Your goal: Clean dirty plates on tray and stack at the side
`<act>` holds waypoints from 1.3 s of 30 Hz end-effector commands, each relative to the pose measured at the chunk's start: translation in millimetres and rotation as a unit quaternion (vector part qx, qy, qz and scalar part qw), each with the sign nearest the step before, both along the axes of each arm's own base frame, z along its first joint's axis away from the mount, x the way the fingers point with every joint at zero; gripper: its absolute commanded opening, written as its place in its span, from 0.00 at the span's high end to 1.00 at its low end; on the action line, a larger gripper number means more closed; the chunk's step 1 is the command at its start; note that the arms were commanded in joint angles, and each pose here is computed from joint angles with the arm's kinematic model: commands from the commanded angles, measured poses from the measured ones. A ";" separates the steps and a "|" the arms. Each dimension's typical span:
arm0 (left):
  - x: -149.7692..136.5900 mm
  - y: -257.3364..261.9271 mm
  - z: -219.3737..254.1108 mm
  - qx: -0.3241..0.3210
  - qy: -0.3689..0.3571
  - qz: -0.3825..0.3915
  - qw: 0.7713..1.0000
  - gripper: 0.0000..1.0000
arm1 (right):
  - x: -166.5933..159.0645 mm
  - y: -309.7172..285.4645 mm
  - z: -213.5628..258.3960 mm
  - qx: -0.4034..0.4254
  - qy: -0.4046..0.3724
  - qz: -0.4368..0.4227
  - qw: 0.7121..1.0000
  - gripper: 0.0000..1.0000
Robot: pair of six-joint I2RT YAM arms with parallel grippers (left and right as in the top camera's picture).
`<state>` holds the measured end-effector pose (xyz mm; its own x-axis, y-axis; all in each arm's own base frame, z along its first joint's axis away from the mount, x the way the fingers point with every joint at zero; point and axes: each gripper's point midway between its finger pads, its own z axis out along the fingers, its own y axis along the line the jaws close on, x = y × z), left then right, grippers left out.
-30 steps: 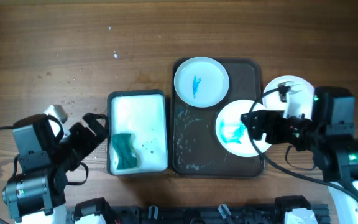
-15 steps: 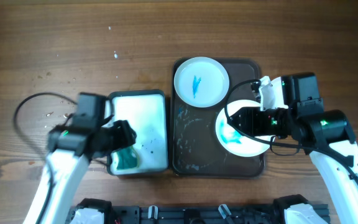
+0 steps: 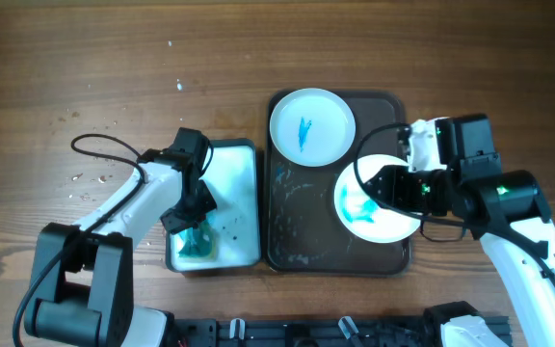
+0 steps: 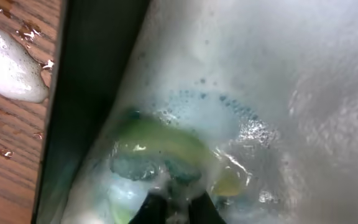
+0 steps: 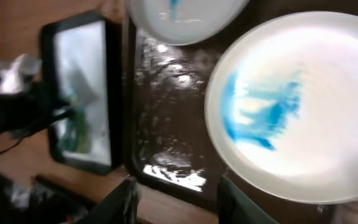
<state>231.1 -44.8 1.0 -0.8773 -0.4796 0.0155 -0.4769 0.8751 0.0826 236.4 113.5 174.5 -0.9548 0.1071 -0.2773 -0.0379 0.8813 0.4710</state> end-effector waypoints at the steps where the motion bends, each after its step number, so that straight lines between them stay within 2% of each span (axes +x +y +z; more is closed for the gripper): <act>1: 12.1 -24.3 22.4 -0.066 -0.028 -0.035 0.997 0.96 | 4.7 -34.5 -15.9 -0.071 0.032 -0.125 0.989 0.53; 5: 31.2 -36.7 84.8 -0.104 -0.121 -0.081 0.984 0.96 | 12.0 -57.2 -26.5 -0.126 0.038 -0.174 0.976 0.41; 9: 29.0 -37.7 129.2 -0.114 -0.181 -0.111 0.971 0.96 | 10.2 -64.8 -62.1 -0.164 0.104 -0.175 0.965 0.32; 12: 18.9 -34.9 142.1 -0.113 -0.194 -0.122 0.967 0.96 | 14.1 -112.3 -94.3 -0.247 0.153 -0.259 0.921 0.26; 17: 13.3 -35.5 143.6 -0.116 -0.191 -0.132 0.966 0.96 | 21.6 -118.7 -138.2 -0.198 0.219 -0.195 0.935 0.26; 18: 13.2 -36.6 143.8 -0.119 -0.191 -0.133 0.965 0.96 | 19.5 -119.1 -143.5 -0.194 0.232 -0.195 0.933 0.32; 21: 12.8 -37.7 143.9 -0.123 -0.190 -0.135 0.965 0.96 | 17.7 -107.6 -151.1 -0.166 0.245 -0.157 0.942 0.56; 24: 15.2 -41.6 145.7 -0.133 -0.196 -0.137 0.962 0.96 | 12.1 -88.4 -148.7 -0.139 0.250 -0.114 0.951 0.84; 26: 18.3 -49.8 149.1 -0.154 -0.205 -0.141 0.956 0.96 | 5.0 -76.7 -149.6 -0.137 0.258 -0.090 0.952 0.92; 27: 21.4 -55.4 152.1 -0.169 -0.213 -0.144 0.951 0.96 | 0.4 -65.7 -151.3 -0.135 0.258 -0.067 0.954 0.95; 30: 24.8 -71.5 156.1 -0.184 -0.228 -0.168 0.941 0.96 | -14.5 -28.0 -162.0 -0.150 0.249 -0.005 0.957 0.96; 32: 24.7 -86.5 155.5 -0.191 -0.229 -0.191 0.935 0.96 | -15.0 -13.9 -166.4 -0.156 0.238 -0.001 0.959 0.95; 35: 28.0 -118.1 148.1 -0.206 -0.227 -0.222 0.926 0.96 | -5.6 -0.8 -169.7 -0.155 0.215 -0.019 0.964 0.96; 39: 22.9 -145.6 121.6 -0.210 -0.185 -0.248 0.927 0.96 | 12.1 -5.1 -154.1 -0.142 0.174 -0.012 0.974 0.96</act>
